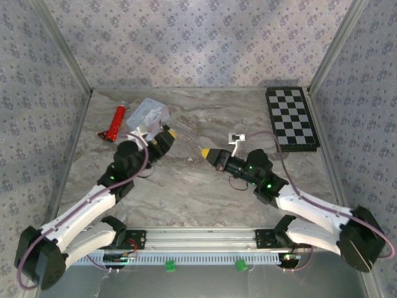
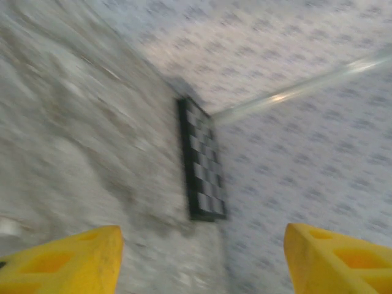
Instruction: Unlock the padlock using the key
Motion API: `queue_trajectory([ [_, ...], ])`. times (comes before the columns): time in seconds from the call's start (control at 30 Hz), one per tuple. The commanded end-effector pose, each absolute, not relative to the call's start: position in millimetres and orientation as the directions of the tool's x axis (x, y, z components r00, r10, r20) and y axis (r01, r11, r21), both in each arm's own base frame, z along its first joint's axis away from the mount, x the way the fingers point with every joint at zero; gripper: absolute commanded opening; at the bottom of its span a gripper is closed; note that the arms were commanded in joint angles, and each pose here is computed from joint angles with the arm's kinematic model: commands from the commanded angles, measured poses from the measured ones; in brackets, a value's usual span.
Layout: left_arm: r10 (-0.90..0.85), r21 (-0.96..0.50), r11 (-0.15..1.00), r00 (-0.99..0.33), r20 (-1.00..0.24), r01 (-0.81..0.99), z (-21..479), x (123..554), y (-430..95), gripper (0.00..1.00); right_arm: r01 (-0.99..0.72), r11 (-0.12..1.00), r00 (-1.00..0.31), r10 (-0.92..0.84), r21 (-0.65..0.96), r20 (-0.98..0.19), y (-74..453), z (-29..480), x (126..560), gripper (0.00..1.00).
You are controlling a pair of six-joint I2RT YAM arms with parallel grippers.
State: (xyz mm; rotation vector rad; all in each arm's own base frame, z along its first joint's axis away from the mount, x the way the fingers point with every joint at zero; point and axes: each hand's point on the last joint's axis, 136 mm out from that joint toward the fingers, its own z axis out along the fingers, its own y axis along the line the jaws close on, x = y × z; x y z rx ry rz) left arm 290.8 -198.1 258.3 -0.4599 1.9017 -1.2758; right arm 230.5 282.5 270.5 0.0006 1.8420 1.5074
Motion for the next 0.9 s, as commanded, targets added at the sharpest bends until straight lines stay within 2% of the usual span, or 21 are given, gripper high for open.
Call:
queue_trajectory([
  [0.0,-0.533,-0.768,0.64,-0.713,-0.455,0.012,235,285,-169,0.74,-0.361,0.549,-0.729,0.337,0.754,-0.595,252,236,231,0.0],
  [0.1,-0.411,-0.599,0.798,-0.792,-0.452,-0.071,210,293,-152,0.74,-0.342,0.65,-0.723,0.279,0.679,-0.632,228,229,226,0.0],
  [0.17,-0.338,-0.498,0.862,-0.836,-0.432,-0.09,194,303,-150,0.72,-0.327,0.71,-0.723,0.237,0.624,-0.648,215,224,221,0.0],
  [0.37,-0.331,-0.406,0.901,-0.845,-0.42,-0.152,142,354,-158,0.69,-0.316,0.754,-0.718,0.207,0.576,-0.664,196,215,210,0.0],
  [0.63,-0.475,-0.453,0.864,-0.657,-0.585,-0.221,110,418,-166,0.68,-0.318,0.748,-0.711,0.219,0.583,-0.669,185,203,199,0.0],
  [0.8,-0.561,-0.542,0.815,-0.52,-0.644,-0.206,98,445,-166,0.68,-0.324,0.735,-0.708,0.229,0.595,-0.668,183,199,196,0.0],
  [0.87,-0.569,-0.544,0.81,-0.519,-0.638,-0.219,89,454,-167,0.68,-0.32,0.724,-0.71,0.244,0.611,-0.661,183,196,194,0.0],
])
